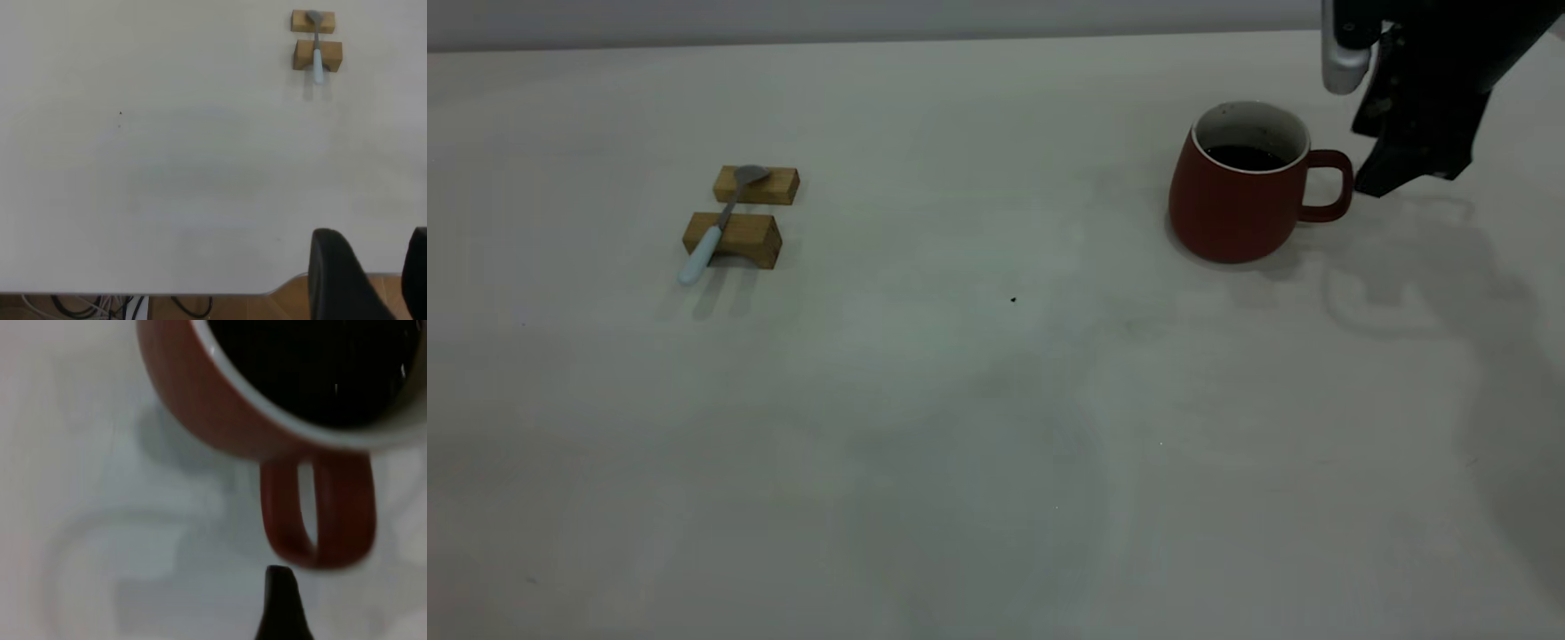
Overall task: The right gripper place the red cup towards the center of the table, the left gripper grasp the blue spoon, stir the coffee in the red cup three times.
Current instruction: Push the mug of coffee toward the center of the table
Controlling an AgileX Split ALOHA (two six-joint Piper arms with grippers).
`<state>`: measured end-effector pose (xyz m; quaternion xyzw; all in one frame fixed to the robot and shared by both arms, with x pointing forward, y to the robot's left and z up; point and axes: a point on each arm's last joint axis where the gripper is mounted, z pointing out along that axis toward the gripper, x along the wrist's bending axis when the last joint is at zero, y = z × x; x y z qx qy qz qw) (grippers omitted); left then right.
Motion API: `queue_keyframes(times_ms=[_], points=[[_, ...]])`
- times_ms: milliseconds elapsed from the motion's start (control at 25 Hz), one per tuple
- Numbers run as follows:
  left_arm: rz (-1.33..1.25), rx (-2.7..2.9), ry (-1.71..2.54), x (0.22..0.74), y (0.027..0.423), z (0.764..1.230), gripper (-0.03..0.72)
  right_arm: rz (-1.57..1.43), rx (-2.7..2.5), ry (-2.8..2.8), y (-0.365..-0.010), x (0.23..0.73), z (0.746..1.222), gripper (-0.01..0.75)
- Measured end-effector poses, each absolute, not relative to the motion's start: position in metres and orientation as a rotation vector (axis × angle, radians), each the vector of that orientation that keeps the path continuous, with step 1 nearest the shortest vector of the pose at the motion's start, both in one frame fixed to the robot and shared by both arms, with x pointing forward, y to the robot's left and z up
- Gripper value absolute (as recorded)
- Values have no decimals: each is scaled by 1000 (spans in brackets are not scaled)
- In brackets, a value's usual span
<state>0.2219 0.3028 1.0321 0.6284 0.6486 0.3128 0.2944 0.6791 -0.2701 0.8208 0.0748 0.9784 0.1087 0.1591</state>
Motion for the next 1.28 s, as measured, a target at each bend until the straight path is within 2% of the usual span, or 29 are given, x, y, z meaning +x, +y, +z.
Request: queue_keyframes(times_ms=[480, 1160, 1280], points=[[833, 1673, 1726, 222, 303, 1032, 318, 525, 124, 2795, -243, 681, 798, 572], [833, 1673, 1726, 222, 303, 1032, 318, 706, -7, 2725, -124, 678, 795, 572], [833, 1673, 1726, 222, 303, 1032, 318, 739, -5, 2705, -111, 679, 799, 572]])
